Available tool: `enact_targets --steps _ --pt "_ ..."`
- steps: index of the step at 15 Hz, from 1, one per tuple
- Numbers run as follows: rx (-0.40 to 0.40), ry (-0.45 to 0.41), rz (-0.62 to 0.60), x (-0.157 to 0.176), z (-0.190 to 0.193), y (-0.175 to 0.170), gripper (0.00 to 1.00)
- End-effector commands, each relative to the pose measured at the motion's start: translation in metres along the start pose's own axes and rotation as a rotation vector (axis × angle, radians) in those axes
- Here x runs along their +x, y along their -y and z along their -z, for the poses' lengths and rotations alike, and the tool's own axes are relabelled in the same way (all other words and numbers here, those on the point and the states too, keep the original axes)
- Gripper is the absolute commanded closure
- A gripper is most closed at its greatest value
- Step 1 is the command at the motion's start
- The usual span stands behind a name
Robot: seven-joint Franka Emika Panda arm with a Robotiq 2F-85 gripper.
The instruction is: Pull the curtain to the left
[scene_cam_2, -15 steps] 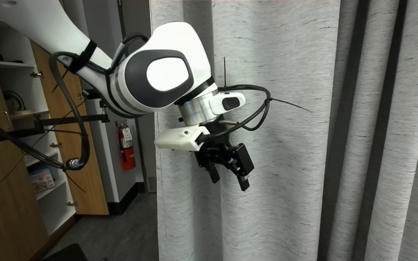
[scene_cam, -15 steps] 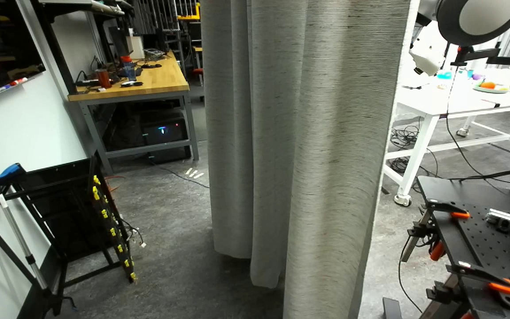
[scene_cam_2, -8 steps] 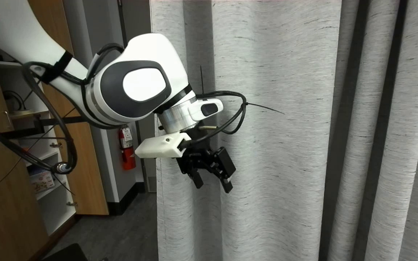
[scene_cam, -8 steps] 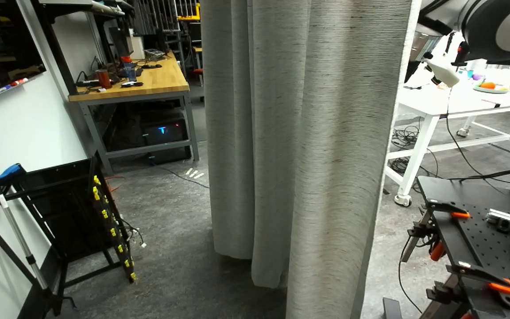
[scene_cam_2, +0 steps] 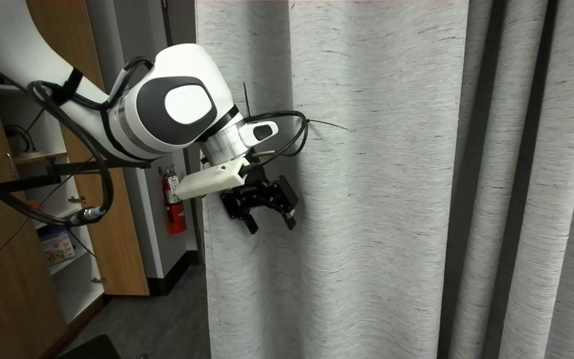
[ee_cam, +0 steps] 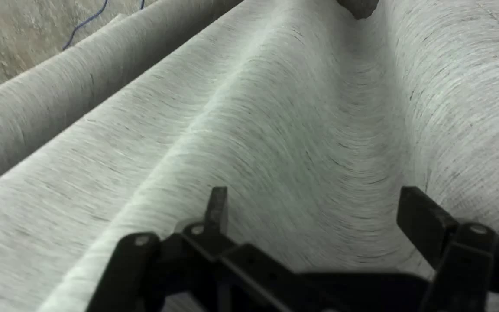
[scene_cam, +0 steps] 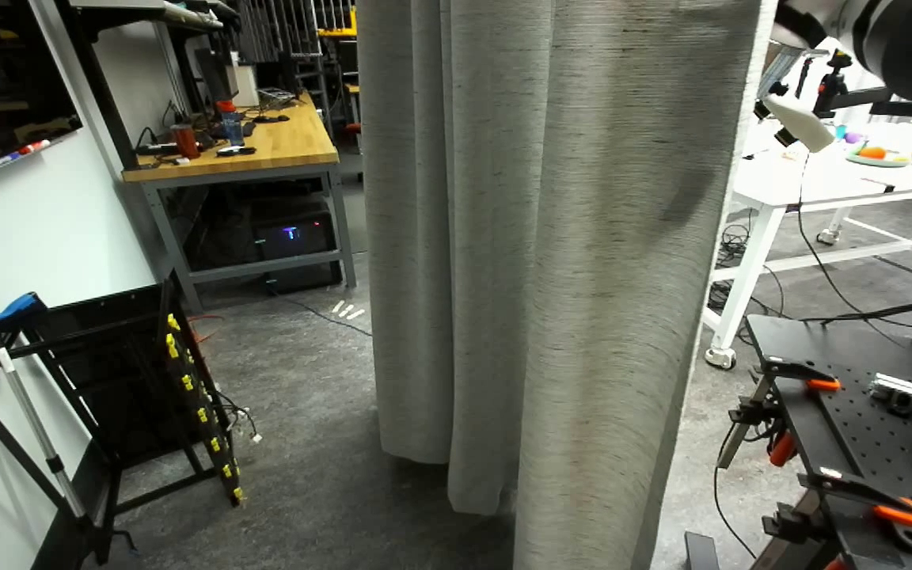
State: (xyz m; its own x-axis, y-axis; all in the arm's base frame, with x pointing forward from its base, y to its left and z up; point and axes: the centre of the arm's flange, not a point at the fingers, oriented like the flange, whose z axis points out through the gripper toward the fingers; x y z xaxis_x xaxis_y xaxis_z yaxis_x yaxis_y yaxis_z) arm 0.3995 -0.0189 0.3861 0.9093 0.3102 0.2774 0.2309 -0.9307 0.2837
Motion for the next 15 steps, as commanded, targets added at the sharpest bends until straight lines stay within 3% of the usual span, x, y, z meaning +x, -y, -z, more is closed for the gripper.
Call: enact_targets --steps 1,7,15 --pt "-0.001 -0.064 0.113 -0.031 0.009 0.055 0.00" --pt "-0.007 -0.097 0.228 -0.023 0.012 0.098 0.00" --pt "-0.026 -0.075 0.300 -0.038 0.007 0.096 0.00"
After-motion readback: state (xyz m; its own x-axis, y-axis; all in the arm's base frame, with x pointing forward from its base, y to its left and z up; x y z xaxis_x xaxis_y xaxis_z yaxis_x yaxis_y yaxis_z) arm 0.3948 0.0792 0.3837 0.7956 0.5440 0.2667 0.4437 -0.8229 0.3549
